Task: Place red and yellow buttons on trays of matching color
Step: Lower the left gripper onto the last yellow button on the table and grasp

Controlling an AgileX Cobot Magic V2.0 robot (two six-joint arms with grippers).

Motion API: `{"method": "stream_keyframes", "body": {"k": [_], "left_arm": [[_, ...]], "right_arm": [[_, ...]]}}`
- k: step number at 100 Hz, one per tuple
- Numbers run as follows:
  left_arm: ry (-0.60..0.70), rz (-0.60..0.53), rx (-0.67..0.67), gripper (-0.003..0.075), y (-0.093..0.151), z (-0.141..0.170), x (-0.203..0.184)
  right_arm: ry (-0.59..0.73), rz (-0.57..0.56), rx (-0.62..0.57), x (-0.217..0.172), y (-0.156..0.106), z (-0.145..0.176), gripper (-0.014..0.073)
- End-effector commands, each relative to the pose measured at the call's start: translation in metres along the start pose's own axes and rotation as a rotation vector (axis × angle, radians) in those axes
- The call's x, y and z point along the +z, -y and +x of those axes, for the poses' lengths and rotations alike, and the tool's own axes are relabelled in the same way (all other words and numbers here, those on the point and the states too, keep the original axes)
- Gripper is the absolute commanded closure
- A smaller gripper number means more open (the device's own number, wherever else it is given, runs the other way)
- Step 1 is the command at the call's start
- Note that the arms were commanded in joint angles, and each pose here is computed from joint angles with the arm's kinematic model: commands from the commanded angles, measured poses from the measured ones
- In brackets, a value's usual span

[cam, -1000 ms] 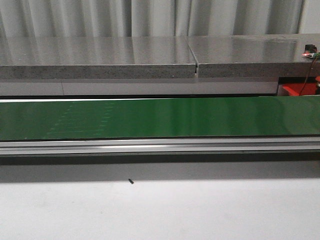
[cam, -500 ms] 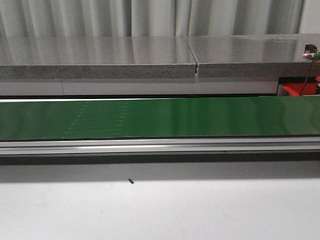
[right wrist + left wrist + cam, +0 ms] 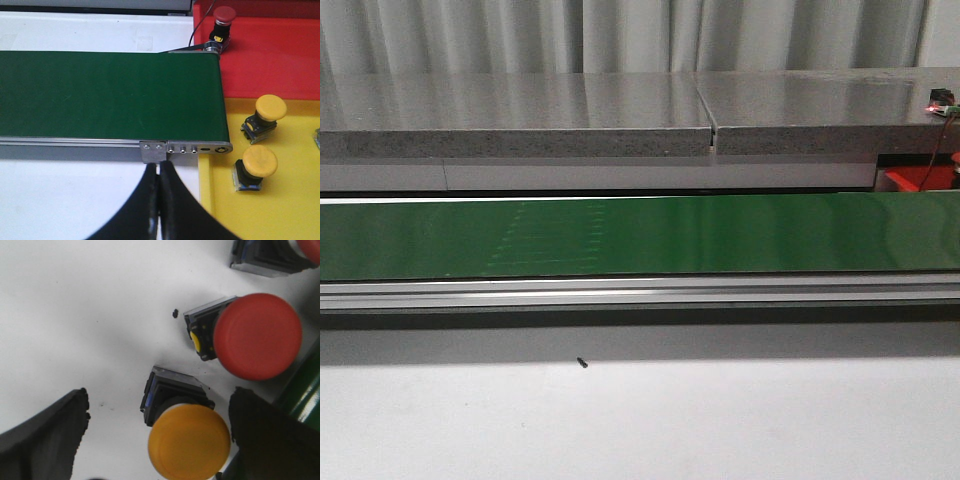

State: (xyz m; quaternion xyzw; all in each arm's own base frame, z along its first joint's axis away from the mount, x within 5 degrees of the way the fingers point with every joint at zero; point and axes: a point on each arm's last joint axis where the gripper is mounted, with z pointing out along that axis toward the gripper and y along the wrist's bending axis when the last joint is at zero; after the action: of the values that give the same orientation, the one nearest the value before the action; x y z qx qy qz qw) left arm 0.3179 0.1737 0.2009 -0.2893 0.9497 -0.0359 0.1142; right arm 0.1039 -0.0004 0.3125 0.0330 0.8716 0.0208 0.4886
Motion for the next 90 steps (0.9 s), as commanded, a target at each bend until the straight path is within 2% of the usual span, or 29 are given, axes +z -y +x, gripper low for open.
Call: {"method": "stream_keyframes", "body": {"k": [1, 9, 17, 36, 48, 62, 90], "left_arm": [[0.088, 0.021, -0.004, 0.0156, 0.004, -0.008, -0.022], [0.076, 0.021, -0.004, 0.0157, 0.004, -0.006, -0.022], [0.059, 0.022, -0.004, 0.0195, 0.004, -0.005, -0.022], [0.027, 0.026, -0.006, 0.0419, 0.005, -0.002, -0.021], [0.028, 0.038, -0.014, 0.0512, 0.006, -0.002, -0.022], [0.077, 0.044, -0.009, 0.0533, 0.008, 0.000, -0.040], [0.265, 0.048, 0.034, 0.0533, 0.017, 0.019, -0.122]], "right_arm": [[0.083, -0.003, -0.001, -0.005, -0.001, -0.012, 0.0662], [0.083, -0.003, -0.001, -0.005, -0.001, -0.012, 0.0662], [0.083, -0.003, -0.001, -0.005, -0.001, -0.012, 0.0662], [0.083, -0.003, -0.001, -0.005, -0.001, -0.012, 0.0662], [0.083, -0.003, -0.001, -0.005, -0.001, -0.012, 0.0662], [0.083, -0.003, -0.001, -0.005, -0.001, -0.012, 0.0662], [0.083, -0.003, -0.001, -0.005, -0.001, -0.012, 0.0662]]}}
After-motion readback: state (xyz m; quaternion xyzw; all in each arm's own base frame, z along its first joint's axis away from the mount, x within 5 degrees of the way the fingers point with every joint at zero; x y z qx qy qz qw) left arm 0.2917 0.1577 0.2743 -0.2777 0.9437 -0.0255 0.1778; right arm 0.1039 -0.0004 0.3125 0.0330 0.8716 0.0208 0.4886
